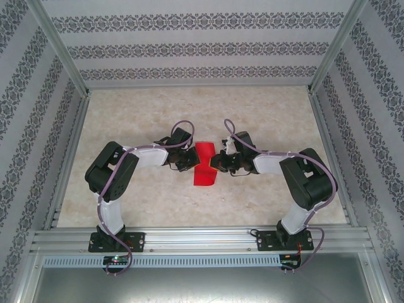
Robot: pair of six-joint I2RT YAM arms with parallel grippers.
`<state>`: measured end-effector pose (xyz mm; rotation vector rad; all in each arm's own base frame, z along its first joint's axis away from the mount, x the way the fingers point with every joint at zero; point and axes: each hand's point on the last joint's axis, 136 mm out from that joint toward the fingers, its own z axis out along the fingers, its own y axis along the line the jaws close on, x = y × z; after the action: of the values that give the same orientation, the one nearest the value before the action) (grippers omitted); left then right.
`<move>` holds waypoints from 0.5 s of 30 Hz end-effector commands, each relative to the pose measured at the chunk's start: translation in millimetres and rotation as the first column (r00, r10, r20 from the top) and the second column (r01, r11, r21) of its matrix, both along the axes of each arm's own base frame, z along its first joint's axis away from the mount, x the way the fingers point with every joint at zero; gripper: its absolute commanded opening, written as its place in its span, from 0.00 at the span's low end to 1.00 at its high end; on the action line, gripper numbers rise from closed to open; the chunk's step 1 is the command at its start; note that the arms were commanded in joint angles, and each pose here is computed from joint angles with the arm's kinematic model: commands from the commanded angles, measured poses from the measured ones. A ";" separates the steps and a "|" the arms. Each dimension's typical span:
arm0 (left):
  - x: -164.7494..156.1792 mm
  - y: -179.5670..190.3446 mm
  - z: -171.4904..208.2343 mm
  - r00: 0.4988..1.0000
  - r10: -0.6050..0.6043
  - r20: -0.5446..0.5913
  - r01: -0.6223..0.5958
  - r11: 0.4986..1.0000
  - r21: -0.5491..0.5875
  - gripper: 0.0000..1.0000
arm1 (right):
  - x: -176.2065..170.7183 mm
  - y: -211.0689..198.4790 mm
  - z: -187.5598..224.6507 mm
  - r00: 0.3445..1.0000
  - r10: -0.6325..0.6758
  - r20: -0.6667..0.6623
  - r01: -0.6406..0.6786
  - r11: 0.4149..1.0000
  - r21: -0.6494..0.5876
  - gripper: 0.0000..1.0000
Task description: Fold a paper plane with a square sheet of paper (pick it up from the middle)
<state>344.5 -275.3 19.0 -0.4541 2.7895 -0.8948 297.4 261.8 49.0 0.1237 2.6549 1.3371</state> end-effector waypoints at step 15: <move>-19.4 20.8 -28.0 0.996 0.007 -0.087 0.002 0.995 0.097 0.00 | -30.8 -8.6 -29.2 0.998 0.038 -0.045 -0.040 0.997 -0.058 0.06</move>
<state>344.5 -275.3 18.9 -0.4543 2.7898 -0.8945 274.3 255.7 18.2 0.1275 2.7288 1.3153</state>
